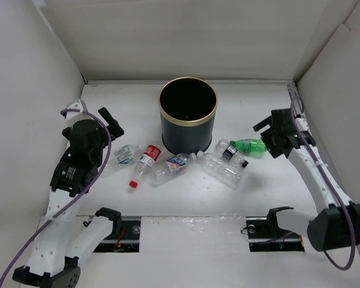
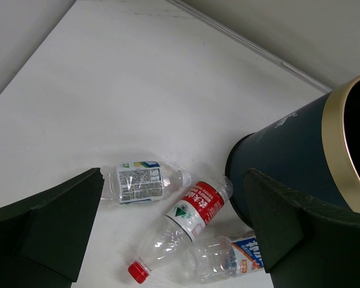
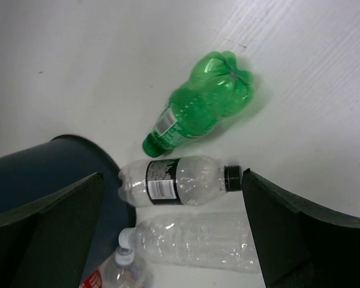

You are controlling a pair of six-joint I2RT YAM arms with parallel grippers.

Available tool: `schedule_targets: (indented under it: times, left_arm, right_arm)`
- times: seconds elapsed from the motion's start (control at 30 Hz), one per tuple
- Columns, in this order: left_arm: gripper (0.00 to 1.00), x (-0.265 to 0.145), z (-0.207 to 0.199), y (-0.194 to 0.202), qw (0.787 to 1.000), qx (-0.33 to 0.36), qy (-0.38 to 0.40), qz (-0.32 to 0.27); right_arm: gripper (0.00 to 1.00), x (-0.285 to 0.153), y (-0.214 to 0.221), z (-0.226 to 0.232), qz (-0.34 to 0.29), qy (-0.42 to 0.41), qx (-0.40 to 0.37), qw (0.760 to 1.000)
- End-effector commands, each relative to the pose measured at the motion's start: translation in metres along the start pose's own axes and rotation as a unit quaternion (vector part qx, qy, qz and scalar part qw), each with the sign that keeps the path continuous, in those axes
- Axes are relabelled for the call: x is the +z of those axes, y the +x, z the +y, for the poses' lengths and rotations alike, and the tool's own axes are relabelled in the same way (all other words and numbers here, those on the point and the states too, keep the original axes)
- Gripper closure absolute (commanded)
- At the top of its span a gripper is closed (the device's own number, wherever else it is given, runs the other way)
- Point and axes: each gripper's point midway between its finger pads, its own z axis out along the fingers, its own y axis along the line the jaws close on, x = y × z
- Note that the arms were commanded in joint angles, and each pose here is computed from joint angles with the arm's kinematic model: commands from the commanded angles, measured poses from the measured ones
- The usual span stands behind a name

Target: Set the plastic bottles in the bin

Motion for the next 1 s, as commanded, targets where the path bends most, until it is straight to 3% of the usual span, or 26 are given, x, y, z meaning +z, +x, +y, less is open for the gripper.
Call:
schedule_targets:
  times: [0.0,0.2,0.53,0.63,0.73,0.8,0.87,0.9,0.93,0.97]
  left_arm:
    - [0.00,0.002,-0.012,-0.005,0.999,-0.015,0.027,-0.012]
    - [0.00,0.008,-0.015,0.007,0.999,-0.010,0.036,0.004]
    - [0.00,0.017,-0.014,0.024,0.999,0.001,0.036,0.022]
    - [0.00,0.017,-0.016,0.025,0.999,0.001,0.040,0.024]
    - [0.00,0.016,-0.018,0.026,0.999,0.001,0.046,0.027]
    - [0.00,0.016,-0.018,0.026,0.999,0.001,0.046,0.027]
    - [0.00,0.017,-0.016,0.025,0.999,0.001,0.042,0.025]
    - [0.00,0.017,-0.015,0.027,0.999,0.008,0.040,0.029]
    - [0.00,0.015,-0.016,0.023,0.999,0.006,0.042,0.024]
    - [0.00,0.015,-0.016,0.023,0.999,0.006,0.042,0.024]
  right_arm:
    - [0.00,0.019,-0.015,0.013,-0.038,-0.001,0.082,0.996]
    - [0.00,0.059,0.002,0.005,-0.021,0.042,0.128,0.991]
    - [0.01,0.123,0.035,-0.022,0.003,0.119,0.141,0.983]
    - [0.15,0.130,0.039,-0.034,-0.002,0.144,0.139,0.980]
    - [0.15,0.132,0.040,-0.032,-0.003,0.145,0.130,0.981]
    - [0.21,0.138,0.042,-0.030,0.012,0.146,0.119,0.982]
    - [0.32,0.142,0.042,-0.037,0.033,0.159,0.108,0.981]
    - [0.39,0.143,0.044,-0.040,0.038,0.168,0.105,0.979]
    - [0.53,0.144,0.042,-0.042,0.041,0.169,0.106,0.979]
    - [0.58,0.144,0.042,-0.042,0.041,0.169,0.106,0.979]
